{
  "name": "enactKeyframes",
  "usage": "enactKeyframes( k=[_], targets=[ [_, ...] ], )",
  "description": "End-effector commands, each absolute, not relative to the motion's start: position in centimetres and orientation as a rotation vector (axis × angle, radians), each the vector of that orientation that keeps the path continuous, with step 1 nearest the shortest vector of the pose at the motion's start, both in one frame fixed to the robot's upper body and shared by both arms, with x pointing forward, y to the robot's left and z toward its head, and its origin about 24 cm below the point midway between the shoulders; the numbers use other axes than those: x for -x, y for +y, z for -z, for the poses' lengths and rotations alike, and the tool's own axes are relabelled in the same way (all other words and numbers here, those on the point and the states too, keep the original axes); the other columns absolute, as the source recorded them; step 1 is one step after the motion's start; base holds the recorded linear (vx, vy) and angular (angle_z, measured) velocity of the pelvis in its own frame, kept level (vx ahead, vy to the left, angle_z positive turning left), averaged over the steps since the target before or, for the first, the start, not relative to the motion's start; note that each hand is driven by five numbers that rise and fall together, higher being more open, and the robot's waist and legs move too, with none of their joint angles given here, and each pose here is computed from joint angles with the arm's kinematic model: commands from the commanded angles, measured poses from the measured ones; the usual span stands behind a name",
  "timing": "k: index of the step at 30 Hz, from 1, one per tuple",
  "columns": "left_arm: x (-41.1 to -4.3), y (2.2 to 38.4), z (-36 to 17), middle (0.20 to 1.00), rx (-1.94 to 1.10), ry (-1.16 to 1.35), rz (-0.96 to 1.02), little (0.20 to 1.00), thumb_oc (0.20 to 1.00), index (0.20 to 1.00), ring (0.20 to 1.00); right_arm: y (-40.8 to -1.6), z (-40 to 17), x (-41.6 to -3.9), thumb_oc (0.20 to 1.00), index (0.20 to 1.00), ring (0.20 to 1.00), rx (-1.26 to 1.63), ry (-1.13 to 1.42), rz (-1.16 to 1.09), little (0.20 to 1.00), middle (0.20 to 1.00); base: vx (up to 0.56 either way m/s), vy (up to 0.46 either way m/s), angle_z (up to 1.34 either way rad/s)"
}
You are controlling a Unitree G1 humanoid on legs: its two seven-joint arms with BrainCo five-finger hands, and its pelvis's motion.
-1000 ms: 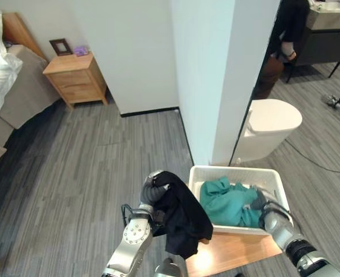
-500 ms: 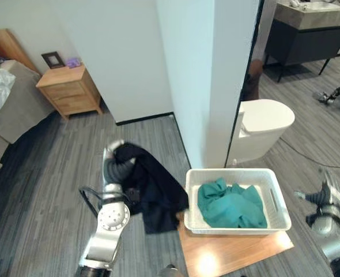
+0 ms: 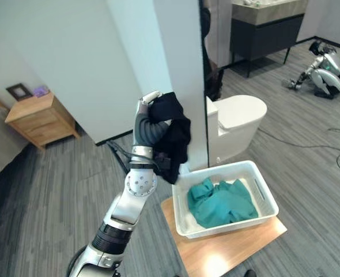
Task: Pick up bed clothes into laundry basket.
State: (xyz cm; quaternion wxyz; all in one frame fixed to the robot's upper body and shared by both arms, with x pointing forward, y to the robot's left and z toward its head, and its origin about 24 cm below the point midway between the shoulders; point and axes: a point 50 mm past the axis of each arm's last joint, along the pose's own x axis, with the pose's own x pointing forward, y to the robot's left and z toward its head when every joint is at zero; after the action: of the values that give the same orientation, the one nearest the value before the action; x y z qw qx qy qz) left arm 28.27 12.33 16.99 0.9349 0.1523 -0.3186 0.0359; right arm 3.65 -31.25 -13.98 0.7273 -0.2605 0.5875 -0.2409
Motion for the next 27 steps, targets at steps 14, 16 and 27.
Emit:
enactKeyframes(
  k=[14,16,27],
  targets=[
    [-32.9,8.4,-16.2,0.200,-0.392,-0.553,-0.019,0.200,0.200,0.200,0.200,-30.5,13.4,-9.2,1.000,1.000,1.000,0.620,1.155,0.430,1.000,1.000,0.00,-0.008,-0.12],
    [-33.2,7.9,-14.5,0.200,-0.413,-0.485,-0.003,0.200,0.200,0.200,0.200,-30.5,13.4,-9.1,1.000,1.000,1.000,0.614,1.158,0.438,1.000,1.000,0.00,0.000,0.00],
    [-30.2,5.8,-0.7,0.200,-0.562,0.038,0.161,0.200,0.200,0.200,0.200,-30.1,13.8,-8.6,1.000,1.000,1.000,0.604,1.188,0.467,1.000,1.000,-0.01,0.005,-0.07]
  ],
)
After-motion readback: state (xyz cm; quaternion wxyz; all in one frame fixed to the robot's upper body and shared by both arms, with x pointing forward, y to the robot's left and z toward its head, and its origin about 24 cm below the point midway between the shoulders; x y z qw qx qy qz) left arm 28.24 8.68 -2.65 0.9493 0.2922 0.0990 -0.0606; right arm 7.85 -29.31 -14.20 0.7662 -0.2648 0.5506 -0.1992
